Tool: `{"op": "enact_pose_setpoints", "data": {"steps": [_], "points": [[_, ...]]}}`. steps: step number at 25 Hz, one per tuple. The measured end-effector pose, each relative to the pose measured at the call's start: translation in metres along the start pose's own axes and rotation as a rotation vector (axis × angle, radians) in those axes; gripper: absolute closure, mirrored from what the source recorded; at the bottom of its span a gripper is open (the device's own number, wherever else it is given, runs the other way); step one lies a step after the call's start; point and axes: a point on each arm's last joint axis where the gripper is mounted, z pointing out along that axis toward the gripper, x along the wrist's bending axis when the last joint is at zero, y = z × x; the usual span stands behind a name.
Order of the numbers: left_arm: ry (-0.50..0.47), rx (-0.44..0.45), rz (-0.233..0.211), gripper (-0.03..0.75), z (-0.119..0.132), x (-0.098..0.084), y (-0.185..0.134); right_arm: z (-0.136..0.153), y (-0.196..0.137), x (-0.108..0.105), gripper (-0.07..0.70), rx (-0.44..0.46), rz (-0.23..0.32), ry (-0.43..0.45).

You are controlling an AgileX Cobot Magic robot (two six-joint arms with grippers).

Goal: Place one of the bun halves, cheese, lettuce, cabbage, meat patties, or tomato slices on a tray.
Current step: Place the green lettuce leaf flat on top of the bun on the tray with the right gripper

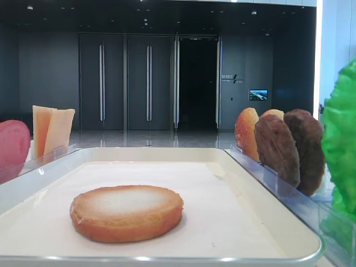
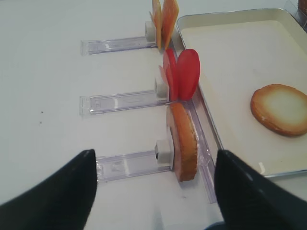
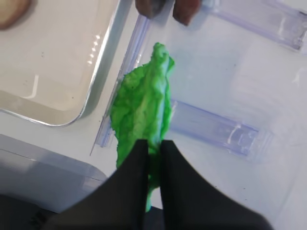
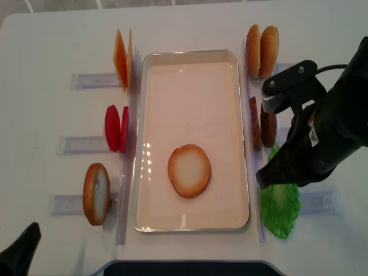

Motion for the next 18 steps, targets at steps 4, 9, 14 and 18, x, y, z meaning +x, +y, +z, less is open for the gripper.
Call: {"op": "enact_pose_setpoints", "data": {"steps": [4, 9, 14, 18], "points": [[0.000, 0.000, 0.000, 0.136, 0.000, 0.000, 0.000, -0.019, 0.008, 0.002, 0.562, -0.026, -0.012, 0.008], [0.000, 0.000, 0.000, 0.136, 0.000, 0.000, 0.000, -0.051, 0.024, 0.005, 0.563, -0.134, -0.032, 0.042], [0.000, 0.000, 0.000, 0.136, 0.000, 0.000, 0.000, -0.082, 0.037, 0.004, 0.563, -0.258, -0.045, 0.031], [0.000, 0.000, 0.000, 0.136, 0.000, 0.000, 0.000, -0.091, 0.040, 0.004, 0.563, -0.292, -0.046, 0.038]]}}
